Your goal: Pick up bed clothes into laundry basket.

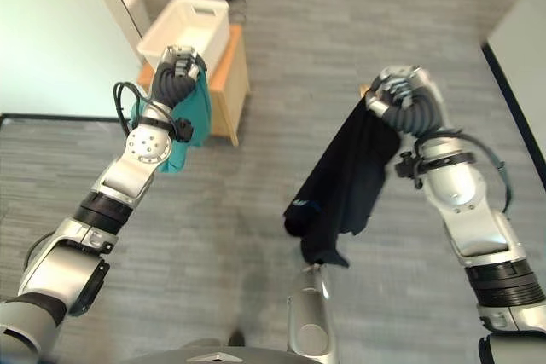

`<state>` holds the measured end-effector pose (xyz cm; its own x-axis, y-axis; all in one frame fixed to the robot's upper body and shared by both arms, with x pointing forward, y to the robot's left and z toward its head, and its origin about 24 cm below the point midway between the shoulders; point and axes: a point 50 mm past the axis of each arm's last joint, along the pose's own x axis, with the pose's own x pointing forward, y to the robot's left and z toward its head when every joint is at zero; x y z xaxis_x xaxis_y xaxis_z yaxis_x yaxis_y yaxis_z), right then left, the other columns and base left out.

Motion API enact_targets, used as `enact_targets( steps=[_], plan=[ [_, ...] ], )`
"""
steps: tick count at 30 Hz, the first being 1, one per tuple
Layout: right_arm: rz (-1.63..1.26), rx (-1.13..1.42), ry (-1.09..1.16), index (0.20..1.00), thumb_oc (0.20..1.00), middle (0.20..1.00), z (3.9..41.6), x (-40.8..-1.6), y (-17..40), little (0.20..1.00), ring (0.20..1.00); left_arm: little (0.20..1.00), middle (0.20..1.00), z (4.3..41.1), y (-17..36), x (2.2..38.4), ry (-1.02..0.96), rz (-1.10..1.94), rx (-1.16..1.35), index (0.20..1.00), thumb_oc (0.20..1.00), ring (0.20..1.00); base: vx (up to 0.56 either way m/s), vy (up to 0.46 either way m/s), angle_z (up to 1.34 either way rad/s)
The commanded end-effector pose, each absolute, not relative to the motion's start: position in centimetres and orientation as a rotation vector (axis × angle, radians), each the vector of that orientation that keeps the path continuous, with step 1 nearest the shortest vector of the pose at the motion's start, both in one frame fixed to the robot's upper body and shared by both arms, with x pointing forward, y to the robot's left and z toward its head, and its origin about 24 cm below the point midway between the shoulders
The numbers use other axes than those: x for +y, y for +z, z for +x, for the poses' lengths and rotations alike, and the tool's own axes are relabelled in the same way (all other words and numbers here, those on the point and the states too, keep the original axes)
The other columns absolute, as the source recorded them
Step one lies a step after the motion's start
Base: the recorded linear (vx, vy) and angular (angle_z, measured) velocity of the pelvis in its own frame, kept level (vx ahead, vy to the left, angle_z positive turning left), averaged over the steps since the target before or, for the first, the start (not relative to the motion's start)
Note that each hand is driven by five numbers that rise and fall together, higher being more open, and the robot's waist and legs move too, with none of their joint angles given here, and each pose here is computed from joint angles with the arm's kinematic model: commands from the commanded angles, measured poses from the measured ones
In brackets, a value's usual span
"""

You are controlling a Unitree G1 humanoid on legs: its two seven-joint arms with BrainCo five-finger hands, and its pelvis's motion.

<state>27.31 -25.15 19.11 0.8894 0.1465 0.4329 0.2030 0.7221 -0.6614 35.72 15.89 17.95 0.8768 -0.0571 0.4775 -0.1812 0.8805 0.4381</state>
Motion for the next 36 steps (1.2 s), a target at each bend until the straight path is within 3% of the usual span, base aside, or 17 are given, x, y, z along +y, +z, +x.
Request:
enact_targets(
  steps=[1,9,18,25,36],
  plan=[
    [-0.772,-0.785,-0.132,0.200,0.200,0.200,27.2,-24.9,25.7,0.200,0.200,0.200,0.200,34.5,23.3,16.8,0.089,0.523,-0.744,0.200,0.200,0.200,0.30,-0.090,0.36],
    [-0.767,-0.863,-0.128,0.200,0.200,0.200,27.0,-23.8,26.7,0.200,0.200,0.200,0.200,33.8,23.1,18.4,0.130,0.506,-0.740,0.200,0.200,0.200,0.44,0.217,-0.36],
    [-0.688,-0.787,-0.109,0.200,0.200,0.200,28.6,-23.0,24.8,0.200,0.200,0.200,0.200,33.3,24.1,19.7,0.158,0.623,-0.754,0.200,0.200,0.200,0.31,0.109,-0.69],
    [-0.789,-0.793,-0.198,0.200,0.200,0.200,27.5,-25.4,25.9,0.200,0.200,0.200,0.200,33.1,26.8,17.0,0.124,0.608,-0.910,0.200,0.200,0.200,0.28,-0.013,0.57],
    [-0.874,-0.802,-0.248,0.200,0.200,0.200,25.9,-27.6,27.3,0.200,0.200,0.200,0.200,33.0,28.9,19.6,0.253,0.735,-0.956,0.200,0.200,0.200,0.12,0.001,0.49]
  ],
)
